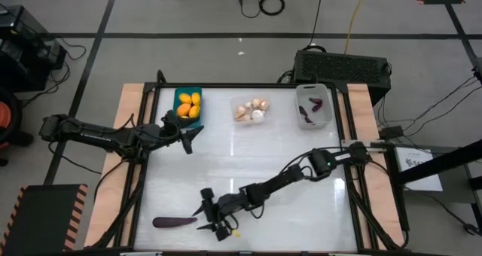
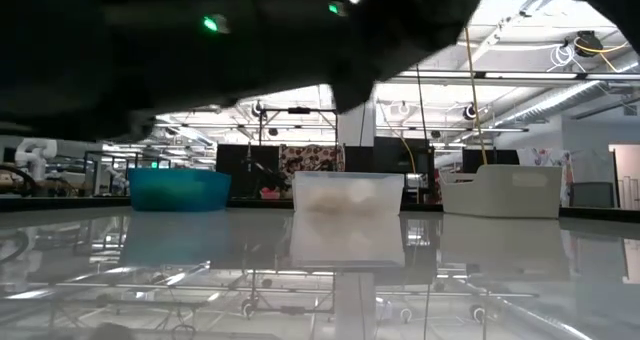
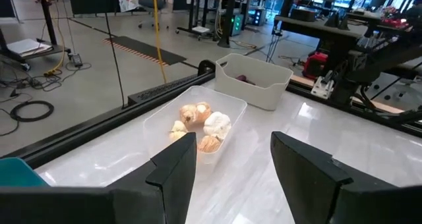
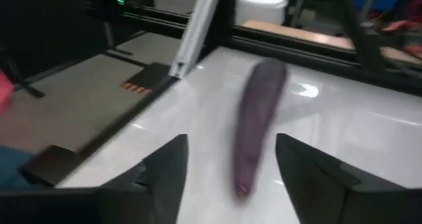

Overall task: Sort produce into baskets
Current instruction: Put the eggplant into the gray bin

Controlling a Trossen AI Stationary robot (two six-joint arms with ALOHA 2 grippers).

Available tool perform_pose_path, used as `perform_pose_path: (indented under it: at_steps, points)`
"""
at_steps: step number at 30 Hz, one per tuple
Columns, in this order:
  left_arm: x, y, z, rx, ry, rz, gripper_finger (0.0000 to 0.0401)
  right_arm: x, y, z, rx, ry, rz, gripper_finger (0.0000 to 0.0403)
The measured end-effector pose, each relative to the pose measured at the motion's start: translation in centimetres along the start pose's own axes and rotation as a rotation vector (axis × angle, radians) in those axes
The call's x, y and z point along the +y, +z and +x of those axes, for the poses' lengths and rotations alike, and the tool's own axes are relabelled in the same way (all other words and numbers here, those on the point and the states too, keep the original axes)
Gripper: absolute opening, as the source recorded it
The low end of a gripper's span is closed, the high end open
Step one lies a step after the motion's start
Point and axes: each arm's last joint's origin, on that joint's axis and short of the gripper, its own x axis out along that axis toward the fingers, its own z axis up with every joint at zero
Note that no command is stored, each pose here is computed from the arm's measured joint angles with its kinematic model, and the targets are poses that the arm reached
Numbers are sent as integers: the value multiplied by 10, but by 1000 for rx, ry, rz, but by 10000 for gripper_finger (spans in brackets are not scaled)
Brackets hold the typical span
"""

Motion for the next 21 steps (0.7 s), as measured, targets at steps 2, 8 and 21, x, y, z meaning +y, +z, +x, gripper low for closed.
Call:
perform_pose_path:
  at_steps: [2,8,21]
  points:
    - [0,0,0,0,0,0,203,-2,1,7,4,31,22,237]
    - [0,0,0,-3,0,-1,203,-15,-16,23,11,4,70,298]
    - [0,0,0,-4,0,6,203,-20,-37,34,31,8,121,271]
